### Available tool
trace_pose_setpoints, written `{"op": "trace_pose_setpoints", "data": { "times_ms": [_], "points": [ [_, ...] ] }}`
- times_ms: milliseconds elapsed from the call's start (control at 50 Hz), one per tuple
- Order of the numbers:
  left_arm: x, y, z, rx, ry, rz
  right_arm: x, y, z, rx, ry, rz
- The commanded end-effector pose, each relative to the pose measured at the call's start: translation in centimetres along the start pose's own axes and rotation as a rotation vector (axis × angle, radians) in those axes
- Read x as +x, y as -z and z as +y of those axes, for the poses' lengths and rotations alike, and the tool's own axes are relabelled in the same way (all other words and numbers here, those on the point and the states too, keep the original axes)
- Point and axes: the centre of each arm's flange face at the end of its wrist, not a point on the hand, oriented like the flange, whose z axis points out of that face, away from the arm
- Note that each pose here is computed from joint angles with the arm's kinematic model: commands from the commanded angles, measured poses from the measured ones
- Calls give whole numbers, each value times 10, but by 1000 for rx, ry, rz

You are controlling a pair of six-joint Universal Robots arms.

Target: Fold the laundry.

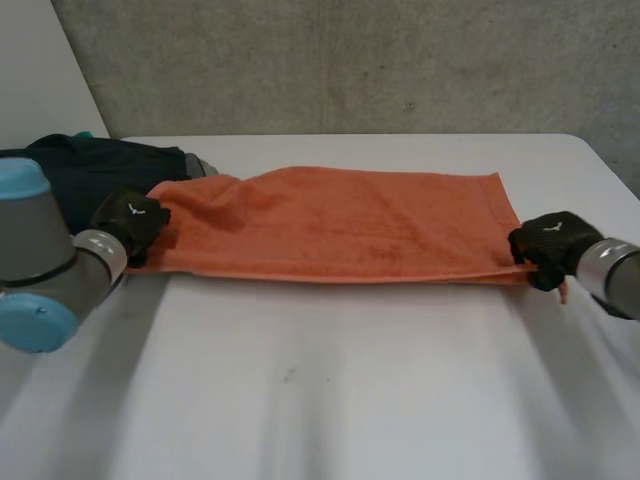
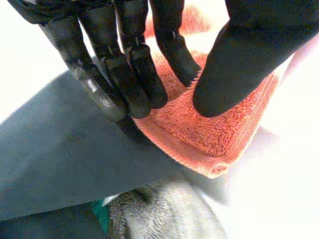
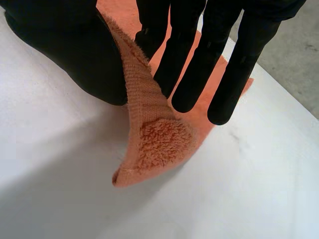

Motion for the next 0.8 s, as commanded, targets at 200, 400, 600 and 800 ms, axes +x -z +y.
{"op": "trace_pose_setpoints", "data": {
  "times_ms": [200,400,600,800],
  "points": [
    [21,107,-2,-328,156,329,36,108,-7,-353,134,-196],
    [41,124,-16,-356,132,425,36,109,11,-432,197,-303],
    [32,65,-52,-192,141,233,41,47,8,-235,149,-73],
    [35,-10,-76,-90,173,105,47,-25,1,-8,216,119]
  ]
}}
